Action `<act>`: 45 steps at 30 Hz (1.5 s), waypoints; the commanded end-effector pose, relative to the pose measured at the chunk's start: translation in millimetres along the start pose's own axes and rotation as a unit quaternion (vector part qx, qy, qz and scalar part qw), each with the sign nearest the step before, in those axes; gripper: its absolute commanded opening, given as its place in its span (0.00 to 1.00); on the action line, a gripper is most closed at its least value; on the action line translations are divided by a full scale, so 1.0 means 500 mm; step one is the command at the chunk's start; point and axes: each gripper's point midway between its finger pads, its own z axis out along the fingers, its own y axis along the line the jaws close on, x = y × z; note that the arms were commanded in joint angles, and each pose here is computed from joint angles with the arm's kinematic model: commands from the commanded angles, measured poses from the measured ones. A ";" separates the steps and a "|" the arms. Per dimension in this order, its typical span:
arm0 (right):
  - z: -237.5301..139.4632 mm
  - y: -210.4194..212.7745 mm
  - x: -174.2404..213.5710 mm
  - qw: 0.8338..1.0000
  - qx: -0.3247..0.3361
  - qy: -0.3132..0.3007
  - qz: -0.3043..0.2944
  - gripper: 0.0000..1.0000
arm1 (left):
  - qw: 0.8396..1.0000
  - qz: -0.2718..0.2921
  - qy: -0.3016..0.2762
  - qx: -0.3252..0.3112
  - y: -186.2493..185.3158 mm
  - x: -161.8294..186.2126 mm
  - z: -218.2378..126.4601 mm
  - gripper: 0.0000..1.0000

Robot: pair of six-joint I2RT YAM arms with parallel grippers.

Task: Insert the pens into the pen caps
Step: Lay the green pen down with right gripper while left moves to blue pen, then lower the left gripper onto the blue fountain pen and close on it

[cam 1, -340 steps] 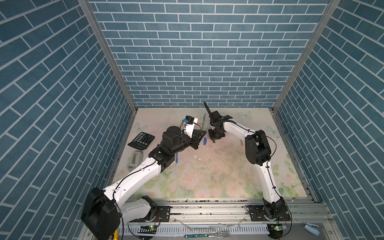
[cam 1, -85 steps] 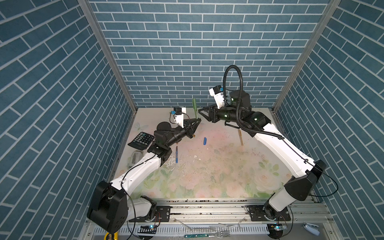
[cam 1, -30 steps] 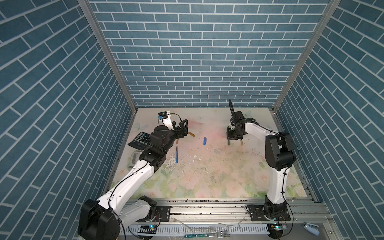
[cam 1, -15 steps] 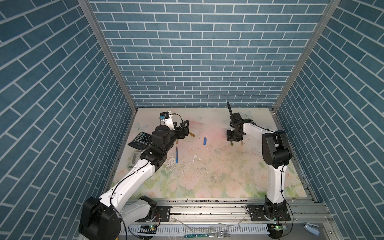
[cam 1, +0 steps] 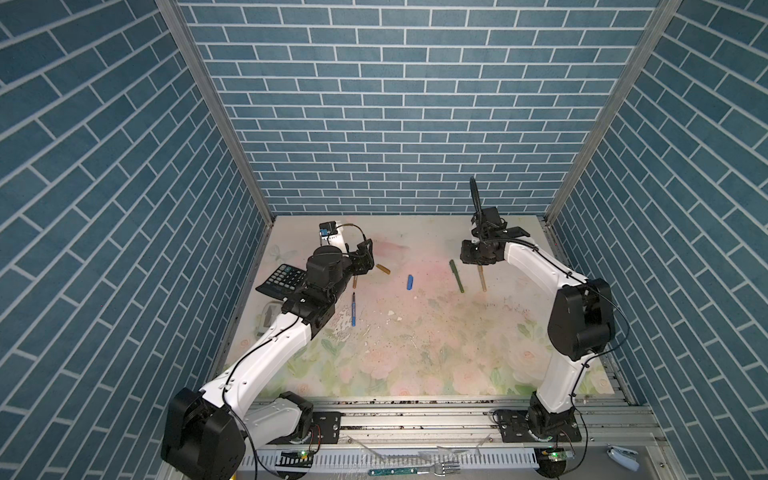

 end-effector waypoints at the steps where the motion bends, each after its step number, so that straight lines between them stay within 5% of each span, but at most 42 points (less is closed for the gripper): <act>1: -0.021 0.014 0.029 1.000 0.003 0.002 -0.007 0.38 | 0.996 0.012 -0.007 -0.090 0.061 -0.014 -0.005 0.71; 6: -0.036 0.026 0.059 0.999 0.012 -0.014 -0.039 0.37 | 0.992 0.022 0.025 -0.119 0.087 0.002 -0.025 0.70; 11: -0.047 0.033 0.064 1.000 -0.002 -0.025 -0.010 0.30 | 0.982 0.043 0.127 -0.136 0.119 0.078 -0.053 0.70; 17: -0.033 0.048 0.060 0.999 -0.026 -0.032 -0.002 0.17 | 0.941 0.074 0.293 -0.151 0.158 0.224 -0.081 0.66; 25: -0.008 0.066 0.064 0.998 -0.049 -0.027 0.008 0.08 | 0.883 0.077 0.426 -0.184 0.200 0.358 -0.064 0.46; 31: -0.002 0.071 0.092 0.998 -0.067 -0.013 0.009 0.07 | 0.851 0.089 0.481 -0.193 0.214 0.416 -0.040 0.37; 45: 0.017 0.070 0.118 0.997 -0.078 0.000 0.013 0.05 | 0.819 0.101 0.520 -0.221 0.253 0.486 -0.014 0.25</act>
